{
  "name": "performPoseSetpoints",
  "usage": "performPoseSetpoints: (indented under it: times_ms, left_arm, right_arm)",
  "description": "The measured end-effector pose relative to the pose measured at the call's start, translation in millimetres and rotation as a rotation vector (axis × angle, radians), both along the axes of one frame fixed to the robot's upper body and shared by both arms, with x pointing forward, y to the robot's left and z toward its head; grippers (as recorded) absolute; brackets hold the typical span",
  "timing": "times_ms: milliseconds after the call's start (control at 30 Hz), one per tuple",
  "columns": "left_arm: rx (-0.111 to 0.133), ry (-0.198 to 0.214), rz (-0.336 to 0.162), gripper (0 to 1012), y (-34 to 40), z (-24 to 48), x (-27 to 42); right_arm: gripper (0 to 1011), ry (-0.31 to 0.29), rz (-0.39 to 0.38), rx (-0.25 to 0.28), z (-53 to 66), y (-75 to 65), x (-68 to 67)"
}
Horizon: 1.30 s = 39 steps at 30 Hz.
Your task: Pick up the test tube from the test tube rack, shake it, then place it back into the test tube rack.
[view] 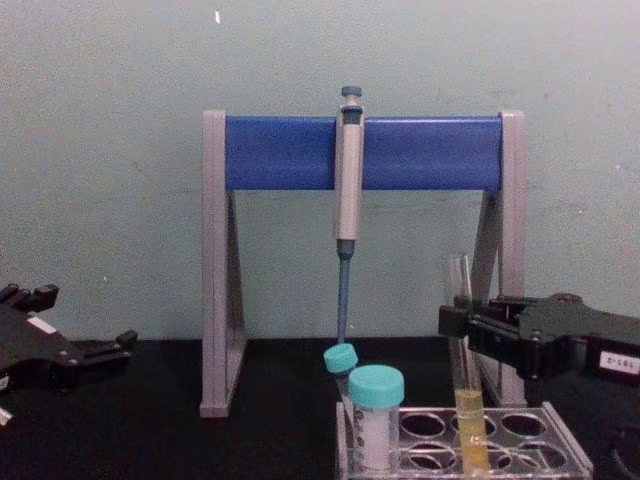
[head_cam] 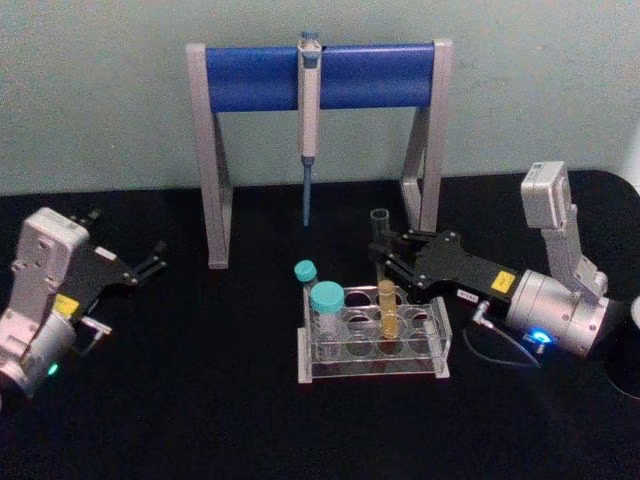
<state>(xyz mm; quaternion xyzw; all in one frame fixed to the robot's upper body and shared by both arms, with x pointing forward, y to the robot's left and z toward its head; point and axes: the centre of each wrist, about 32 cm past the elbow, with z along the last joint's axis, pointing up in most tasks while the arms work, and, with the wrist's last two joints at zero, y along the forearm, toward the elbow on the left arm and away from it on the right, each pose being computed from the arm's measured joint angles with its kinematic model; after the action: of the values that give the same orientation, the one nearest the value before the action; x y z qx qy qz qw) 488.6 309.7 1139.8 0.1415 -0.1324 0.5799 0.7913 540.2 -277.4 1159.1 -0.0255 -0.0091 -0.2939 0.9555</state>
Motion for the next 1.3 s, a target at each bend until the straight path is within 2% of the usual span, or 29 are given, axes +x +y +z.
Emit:
performPoseSetpoints:
  times_ms: [600, 1133, 1300]
  left_arm:
    - [0.000, 0.000, 0.000, 1001, 0.0, 0.0, 0.0]
    - [0.000, 0.000, 0.000, 1001, 0.0, 0.0, 0.0]
    - [0.000, 0.000, 0.000, 1001, 0.0, 0.0, 0.0]
  right_arm:
    - [246, -0.001, 0.000, 0.001, -0.1, 0.0, -0.1]
    - [767, -0.001, 0.000, 0.001, -0.1, 0.0, -0.1]
    - [895, -0.001, 0.000, 0.001, -0.1, 0.0, -0.1]
